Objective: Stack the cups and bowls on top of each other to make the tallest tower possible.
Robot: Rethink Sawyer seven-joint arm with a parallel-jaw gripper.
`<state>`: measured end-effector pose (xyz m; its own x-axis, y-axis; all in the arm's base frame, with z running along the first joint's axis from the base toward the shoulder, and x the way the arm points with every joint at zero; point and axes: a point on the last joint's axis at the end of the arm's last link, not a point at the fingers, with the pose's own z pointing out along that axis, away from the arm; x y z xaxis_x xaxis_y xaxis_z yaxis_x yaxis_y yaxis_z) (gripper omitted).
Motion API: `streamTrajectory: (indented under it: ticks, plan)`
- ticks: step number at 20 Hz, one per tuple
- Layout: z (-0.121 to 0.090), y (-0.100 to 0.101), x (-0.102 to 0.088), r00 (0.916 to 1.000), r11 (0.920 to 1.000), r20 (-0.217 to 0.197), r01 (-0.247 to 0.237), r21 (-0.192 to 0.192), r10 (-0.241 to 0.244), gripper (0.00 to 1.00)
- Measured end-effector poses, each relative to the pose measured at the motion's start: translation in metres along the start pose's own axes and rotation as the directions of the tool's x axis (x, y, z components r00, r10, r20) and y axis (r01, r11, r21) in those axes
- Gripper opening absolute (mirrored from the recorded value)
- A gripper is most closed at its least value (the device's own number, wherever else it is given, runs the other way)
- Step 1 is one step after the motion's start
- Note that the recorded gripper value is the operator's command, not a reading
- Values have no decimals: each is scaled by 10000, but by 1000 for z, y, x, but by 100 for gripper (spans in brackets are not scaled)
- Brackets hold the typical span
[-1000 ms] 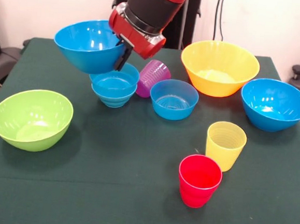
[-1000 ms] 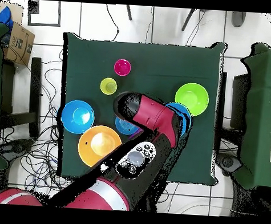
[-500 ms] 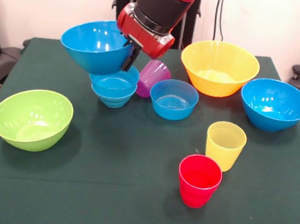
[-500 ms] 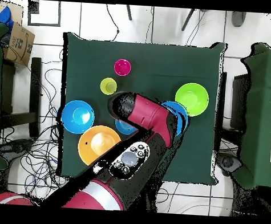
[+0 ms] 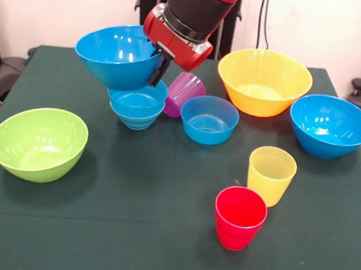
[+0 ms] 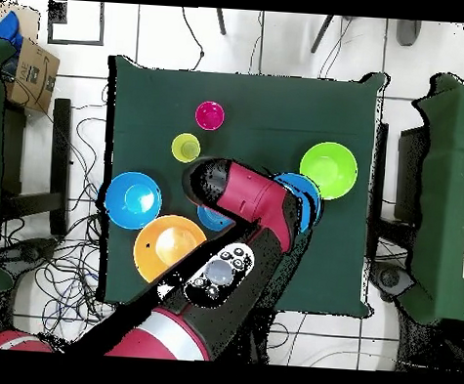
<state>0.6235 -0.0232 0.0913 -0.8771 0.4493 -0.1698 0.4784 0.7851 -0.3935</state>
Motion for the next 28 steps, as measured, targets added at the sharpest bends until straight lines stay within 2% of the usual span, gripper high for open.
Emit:
streamTrajectory:
  ticks: [8, 22, 28]
  plan:
    - [7, -6, 8, 10000, 10000, 9, -51, 81, 51, 0]
    - [17, -18, 28, 9991, 9995, -407, -133, 284, 144, 0]
    - [19, -19, 31, 9987, 9994, -474, -144, 315, 159, 0]
